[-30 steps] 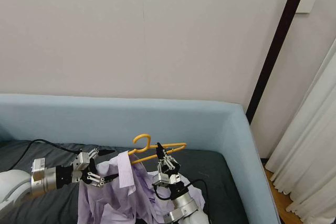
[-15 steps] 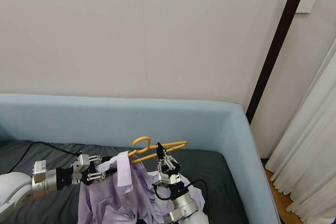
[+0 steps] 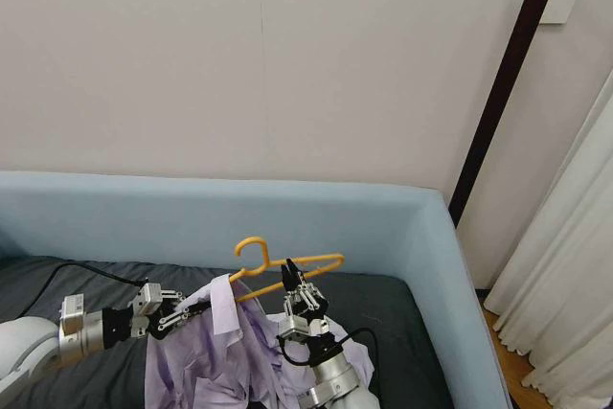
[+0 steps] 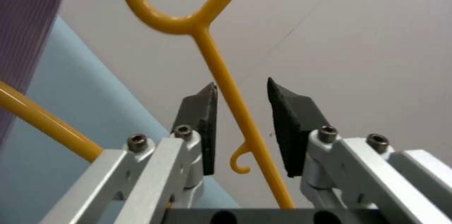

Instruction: Pick up the clothes from the sofa and hang them on the clothes hanger.

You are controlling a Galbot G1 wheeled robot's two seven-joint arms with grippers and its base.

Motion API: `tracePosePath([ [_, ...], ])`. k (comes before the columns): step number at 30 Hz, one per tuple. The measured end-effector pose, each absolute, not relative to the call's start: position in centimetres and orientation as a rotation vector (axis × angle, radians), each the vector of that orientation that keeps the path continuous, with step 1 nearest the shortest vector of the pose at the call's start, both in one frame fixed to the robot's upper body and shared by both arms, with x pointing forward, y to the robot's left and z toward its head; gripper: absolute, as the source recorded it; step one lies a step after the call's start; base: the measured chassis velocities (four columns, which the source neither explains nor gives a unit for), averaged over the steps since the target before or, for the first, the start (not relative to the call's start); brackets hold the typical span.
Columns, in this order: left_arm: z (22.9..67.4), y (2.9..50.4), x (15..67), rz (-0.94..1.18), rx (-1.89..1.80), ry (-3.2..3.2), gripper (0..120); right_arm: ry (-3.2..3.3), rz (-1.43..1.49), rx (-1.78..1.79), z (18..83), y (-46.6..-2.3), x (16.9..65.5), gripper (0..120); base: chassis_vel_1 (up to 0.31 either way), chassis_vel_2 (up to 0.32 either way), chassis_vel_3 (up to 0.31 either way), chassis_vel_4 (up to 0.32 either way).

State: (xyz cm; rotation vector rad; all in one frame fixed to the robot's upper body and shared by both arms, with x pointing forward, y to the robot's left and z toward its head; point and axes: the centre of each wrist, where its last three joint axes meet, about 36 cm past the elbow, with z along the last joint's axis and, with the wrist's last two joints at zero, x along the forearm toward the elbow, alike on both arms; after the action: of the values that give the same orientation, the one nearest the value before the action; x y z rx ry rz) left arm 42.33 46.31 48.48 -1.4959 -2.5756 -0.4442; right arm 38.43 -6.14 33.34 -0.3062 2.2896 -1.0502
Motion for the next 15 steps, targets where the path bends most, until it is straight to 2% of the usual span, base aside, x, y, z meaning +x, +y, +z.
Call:
tracePosePath([
  [3, 48.0, 46.6, 42.3, -0.419, -1.485, -2.584, 7, 2.308, -1.008, -0.314, 33.7, -5.7, 38.3, 48, 0.000, 0.000, 0.000, 0.000],
  [5, 47.9, 46.7, 42.3, -0.409, -1.478, -2.589, 7, 2.316, -0.995, -0.319, 33.7, -5.7, 38.2, 50, 0.000, 0.000, 0.000, 0.000],
  [9, 47.3, 48.2, 42.5, -0.385, -1.415, -2.616, 7, 2.339, -0.789, -0.488, 33.8, -5.8, 37.8, 70, 0.000, 0.000, 0.000, 0.000],
  [11, 47.3, 48.3, 42.5, -0.385, -1.411, -2.619, 7, 2.337, -0.757, -0.525, 33.7, -5.9, 37.8, 71, 0.000, 0.000, 0.000, 0.000],
  [12, 47.3, 48.7, 42.6, -0.392, -1.400, -2.627, 7, 2.337, -0.684, -0.635, 33.1, -6.5, 37.7, 79, 0.000, 0.000, 0.000, 0.000],
  [15, 47.6, 49.6, 42.8, -0.414, -1.373, -2.651, 7, 2.411, -0.635, -0.957, 29.1, -9.2, 39.4, 91, 0.000, 0.000, 0.000, 0.000],
])
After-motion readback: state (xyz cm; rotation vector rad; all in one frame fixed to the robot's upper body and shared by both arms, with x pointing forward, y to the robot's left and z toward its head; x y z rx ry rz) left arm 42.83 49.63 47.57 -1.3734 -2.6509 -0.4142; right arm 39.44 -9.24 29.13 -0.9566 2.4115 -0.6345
